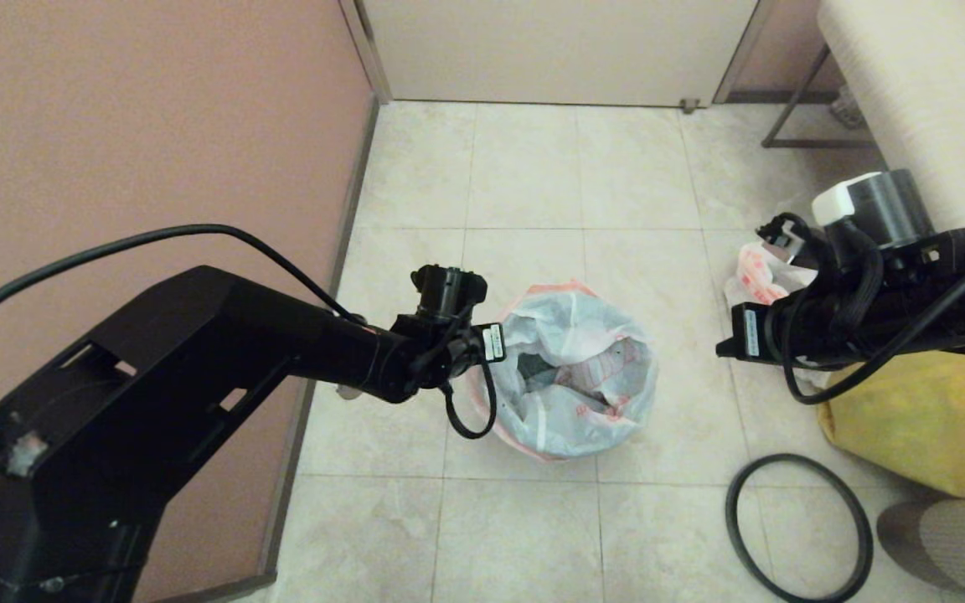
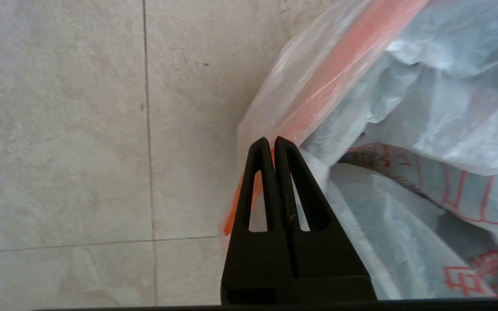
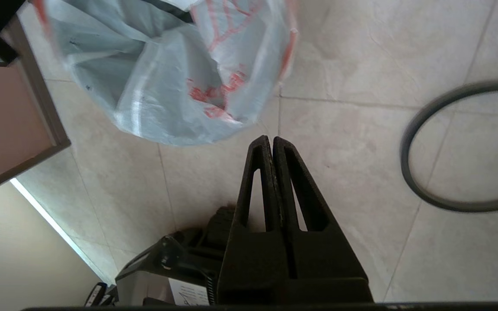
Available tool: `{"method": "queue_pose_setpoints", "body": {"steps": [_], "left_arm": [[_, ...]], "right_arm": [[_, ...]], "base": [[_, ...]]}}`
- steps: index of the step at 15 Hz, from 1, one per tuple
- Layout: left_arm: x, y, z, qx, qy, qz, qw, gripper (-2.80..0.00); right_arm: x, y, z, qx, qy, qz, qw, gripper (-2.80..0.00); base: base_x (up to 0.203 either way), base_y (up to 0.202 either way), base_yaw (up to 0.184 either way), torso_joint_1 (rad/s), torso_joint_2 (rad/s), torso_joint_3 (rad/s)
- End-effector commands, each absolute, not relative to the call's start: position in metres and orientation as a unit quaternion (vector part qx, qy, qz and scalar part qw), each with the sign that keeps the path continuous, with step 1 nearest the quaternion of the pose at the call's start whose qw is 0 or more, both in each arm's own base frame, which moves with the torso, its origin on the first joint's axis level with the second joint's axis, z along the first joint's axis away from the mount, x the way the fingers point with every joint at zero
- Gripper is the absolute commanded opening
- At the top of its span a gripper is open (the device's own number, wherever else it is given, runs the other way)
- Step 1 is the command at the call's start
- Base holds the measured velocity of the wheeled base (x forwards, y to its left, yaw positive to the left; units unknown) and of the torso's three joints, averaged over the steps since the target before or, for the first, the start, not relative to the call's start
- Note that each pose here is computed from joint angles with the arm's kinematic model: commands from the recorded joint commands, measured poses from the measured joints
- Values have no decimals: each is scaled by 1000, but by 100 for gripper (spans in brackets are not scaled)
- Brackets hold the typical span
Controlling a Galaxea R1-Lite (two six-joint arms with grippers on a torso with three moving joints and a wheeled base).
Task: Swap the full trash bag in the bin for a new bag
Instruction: Place the trash can ring on the trash can
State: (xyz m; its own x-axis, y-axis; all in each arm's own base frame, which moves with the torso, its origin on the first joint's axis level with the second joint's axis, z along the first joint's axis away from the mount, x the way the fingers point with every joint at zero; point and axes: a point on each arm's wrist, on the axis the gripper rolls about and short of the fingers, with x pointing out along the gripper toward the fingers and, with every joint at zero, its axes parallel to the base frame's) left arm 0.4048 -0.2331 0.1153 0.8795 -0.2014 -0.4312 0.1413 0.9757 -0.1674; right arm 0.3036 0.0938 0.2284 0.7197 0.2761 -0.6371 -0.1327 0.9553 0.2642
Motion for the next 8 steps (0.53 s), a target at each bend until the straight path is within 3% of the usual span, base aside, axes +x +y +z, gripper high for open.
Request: {"method": "queue_pose_setpoints", "body": {"steps": [1, 8], "left_arm": [[402, -234, 122, -72, 223, -89, 968, -280], [397, -243, 118, -65, 228, -99, 966, -280]], "right_arm": [[304, 93, 226, 101, 358, 110, 922, -280], [306, 94, 224, 99, 354, 111, 923, -280]], "base": [[0, 0, 0, 0, 0, 0], [0, 0, 0, 0, 0, 0]]}}
